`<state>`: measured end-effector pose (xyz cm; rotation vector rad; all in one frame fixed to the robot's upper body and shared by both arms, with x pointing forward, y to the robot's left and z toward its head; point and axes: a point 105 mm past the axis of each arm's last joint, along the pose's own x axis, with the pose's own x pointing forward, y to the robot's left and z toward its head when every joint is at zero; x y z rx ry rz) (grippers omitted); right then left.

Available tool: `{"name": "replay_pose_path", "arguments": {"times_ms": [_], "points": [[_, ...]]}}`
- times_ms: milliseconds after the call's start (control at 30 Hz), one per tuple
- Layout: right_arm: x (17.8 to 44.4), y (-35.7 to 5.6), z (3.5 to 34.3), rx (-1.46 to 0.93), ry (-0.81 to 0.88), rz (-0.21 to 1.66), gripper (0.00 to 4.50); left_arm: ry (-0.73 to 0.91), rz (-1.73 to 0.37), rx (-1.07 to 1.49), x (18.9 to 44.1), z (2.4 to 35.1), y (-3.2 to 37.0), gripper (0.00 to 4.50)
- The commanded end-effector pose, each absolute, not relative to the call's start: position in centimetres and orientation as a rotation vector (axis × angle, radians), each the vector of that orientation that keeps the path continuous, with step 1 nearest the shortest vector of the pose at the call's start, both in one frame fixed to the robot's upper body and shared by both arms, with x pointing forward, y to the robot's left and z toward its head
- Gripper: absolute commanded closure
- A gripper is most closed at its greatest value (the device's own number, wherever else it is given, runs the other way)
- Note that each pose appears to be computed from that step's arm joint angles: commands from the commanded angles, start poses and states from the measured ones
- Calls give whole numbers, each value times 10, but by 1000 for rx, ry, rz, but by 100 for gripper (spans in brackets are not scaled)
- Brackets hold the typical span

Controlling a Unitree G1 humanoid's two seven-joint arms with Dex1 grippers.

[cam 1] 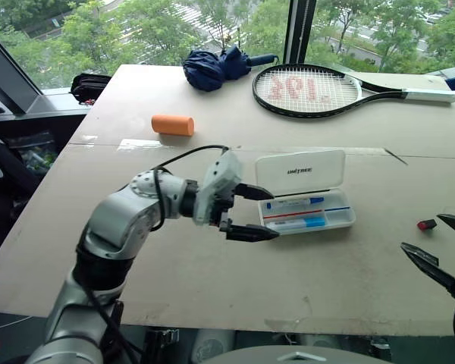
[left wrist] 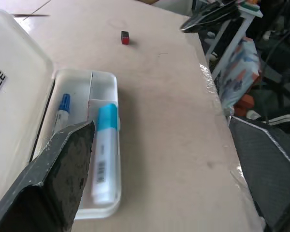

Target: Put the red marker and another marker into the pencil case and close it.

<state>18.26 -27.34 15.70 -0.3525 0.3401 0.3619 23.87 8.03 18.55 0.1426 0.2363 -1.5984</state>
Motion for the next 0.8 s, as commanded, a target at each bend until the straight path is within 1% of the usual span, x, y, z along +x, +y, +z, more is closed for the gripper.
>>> {"name": "replay_pose_path", "arguments": {"times_ms": [33,167,267,467,667,800], "points": [[196,-301,136,-282,468,207,14,152,-1698,186,214,202,89,1],[223,-321,124,-159,509,63,14,130,-1681,222,208,199,87,1],[235,-329,121,-100,521,16,14,105,-1679,214,204,201,80,1],[247,-339,107,-130,575,-18,14,93,-1670,231,195,201,75,1],[256,-343,99,-126,574,-24,14,77,-1664,239,183,204,70,1],[256,-341,98,-152,558,-3,14,67,-1653,252,173,208,70,1]]}}
